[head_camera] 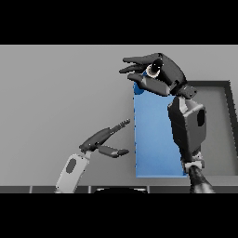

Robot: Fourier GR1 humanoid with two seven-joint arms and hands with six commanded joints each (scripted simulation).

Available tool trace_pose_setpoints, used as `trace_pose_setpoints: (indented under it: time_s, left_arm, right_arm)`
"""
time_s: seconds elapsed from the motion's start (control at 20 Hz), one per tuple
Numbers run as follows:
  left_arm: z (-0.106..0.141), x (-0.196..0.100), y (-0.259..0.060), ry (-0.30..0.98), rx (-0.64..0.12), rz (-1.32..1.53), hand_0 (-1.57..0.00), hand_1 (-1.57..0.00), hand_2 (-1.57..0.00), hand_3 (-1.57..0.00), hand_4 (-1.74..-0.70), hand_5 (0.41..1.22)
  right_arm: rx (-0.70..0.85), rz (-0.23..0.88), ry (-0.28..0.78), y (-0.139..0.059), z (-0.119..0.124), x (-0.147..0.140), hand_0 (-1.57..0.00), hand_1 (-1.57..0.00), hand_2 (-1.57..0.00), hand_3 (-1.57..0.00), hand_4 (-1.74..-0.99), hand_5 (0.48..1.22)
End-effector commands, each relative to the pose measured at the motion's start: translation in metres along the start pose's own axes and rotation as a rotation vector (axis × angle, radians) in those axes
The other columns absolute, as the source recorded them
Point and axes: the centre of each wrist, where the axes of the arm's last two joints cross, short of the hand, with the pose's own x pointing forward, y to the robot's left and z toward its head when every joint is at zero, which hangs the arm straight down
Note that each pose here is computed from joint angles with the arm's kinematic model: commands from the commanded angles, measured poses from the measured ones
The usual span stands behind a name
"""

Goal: Pick up the blue pipe and place it into the blue bin.

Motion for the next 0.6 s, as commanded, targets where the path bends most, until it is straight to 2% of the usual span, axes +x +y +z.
trace_pose_setpoints:
  time_s: [0.0, 0.15, 0.3, 0.55]
  left_arm:
    - [-0.001, 0.002, -0.002, -0.002, 0.005, 0.009, 0.0, 0.0, 0.0, 0.0, -0.95, 0.472]
    - [-0.002, 0.003, 0.001, 0.008, 0.008, 0.005, 0.0, 0.0, 0.0, 0.0, -0.95, 0.472]
    - [-0.002, 0.0, 0.003, -0.012, 0.009, -0.005, 0.0, 0.0, 0.0, 0.0, -0.94, 0.465]
    - [0.001, 0.001, 0.006, -0.019, 0.016, -0.02, 0.0, 0.0, 0.0, 0.0, -0.93, 0.46]
  right_arm:
    - [-0.04, 0.011, 0.022, -0.009, 0.003, -0.003, -1.57, -1.57, -1.57, -1.57, -1.498, 1.221]
    - [-0.141, 0.027, 0.127, -0.029, 0.013, -0.019, -1.57, -1.57, -1.57, -1.57, -1.499, 1.221]
    - [-0.213, 0.044, 0.251, -0.043, 0.034, -0.04, -1.57, -1.57, -1.57, -1.57, -1.499, 1.221]
    - [-0.316, 0.059, 0.449, -0.05, 0.067, -0.079, -1.57, -1.57, -1.57, -1.57, -1.5, 1.221]
